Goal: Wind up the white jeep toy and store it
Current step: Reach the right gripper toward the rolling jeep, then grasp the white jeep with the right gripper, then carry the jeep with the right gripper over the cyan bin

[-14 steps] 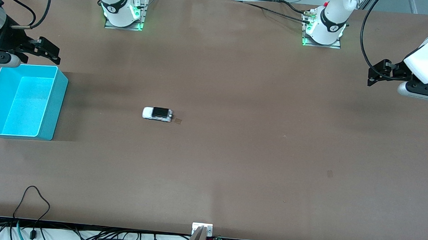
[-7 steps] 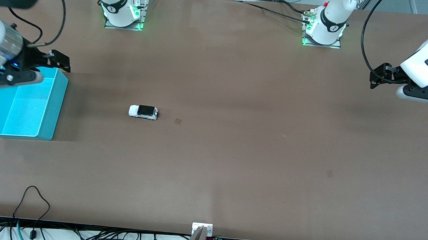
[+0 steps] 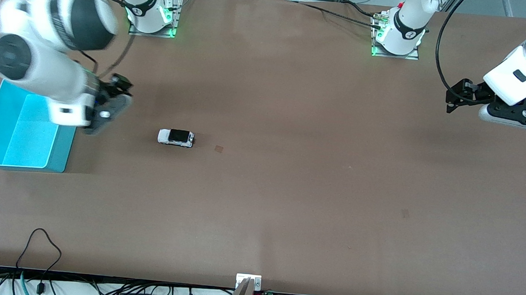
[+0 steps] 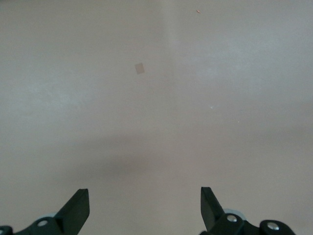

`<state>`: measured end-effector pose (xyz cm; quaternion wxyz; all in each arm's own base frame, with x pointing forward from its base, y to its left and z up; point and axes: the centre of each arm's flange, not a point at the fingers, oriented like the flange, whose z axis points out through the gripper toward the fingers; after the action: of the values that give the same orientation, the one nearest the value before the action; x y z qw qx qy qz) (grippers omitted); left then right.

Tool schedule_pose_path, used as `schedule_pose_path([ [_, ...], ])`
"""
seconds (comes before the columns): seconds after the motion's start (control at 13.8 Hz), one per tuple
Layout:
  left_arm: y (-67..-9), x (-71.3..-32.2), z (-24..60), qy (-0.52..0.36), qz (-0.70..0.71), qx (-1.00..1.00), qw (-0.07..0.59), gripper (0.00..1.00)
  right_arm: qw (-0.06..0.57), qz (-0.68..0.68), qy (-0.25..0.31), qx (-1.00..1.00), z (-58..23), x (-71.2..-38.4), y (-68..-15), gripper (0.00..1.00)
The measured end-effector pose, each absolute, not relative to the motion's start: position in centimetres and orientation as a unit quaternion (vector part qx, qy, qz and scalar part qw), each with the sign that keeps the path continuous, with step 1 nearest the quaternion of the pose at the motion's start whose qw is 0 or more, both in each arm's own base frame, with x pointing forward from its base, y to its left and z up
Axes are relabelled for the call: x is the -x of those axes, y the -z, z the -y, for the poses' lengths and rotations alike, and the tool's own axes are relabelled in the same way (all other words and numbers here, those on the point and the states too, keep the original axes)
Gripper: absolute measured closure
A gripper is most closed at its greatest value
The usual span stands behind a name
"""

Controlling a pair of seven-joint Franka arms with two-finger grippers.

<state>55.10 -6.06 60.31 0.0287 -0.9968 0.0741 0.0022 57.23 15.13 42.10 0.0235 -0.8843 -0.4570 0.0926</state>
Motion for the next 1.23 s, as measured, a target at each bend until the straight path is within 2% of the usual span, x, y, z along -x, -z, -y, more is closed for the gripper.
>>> schedule_pose_path([
  [0.14,-60.1,-54.8,5.6,0.001,-0.07,0.997,0.028,0.0,0.02,0.521,-0.066,0.851,-17.6,-56.2,-37.6,0.0],
  [0.36,-60.1,-54.5,5.5,0.001,-0.07,0.997,0.028,0.0,0.017,0.584,-0.042,0.811,-20.0,-55.2,-33.6,0.0],
  [0.8,-60.1,-54.5,5.5,0.001,-0.07,0.997,0.028,0.0,0.004,0.636,0.011,0.772,-21.9,-53.0,-24.8,0.0],
  [1.23,-60.0,-54.5,5.5,-0.001,-0.069,0.997,0.028,0.0,0.0,0.639,0.027,0.769,-21.4,-52.5,-20.8,0.0],
])
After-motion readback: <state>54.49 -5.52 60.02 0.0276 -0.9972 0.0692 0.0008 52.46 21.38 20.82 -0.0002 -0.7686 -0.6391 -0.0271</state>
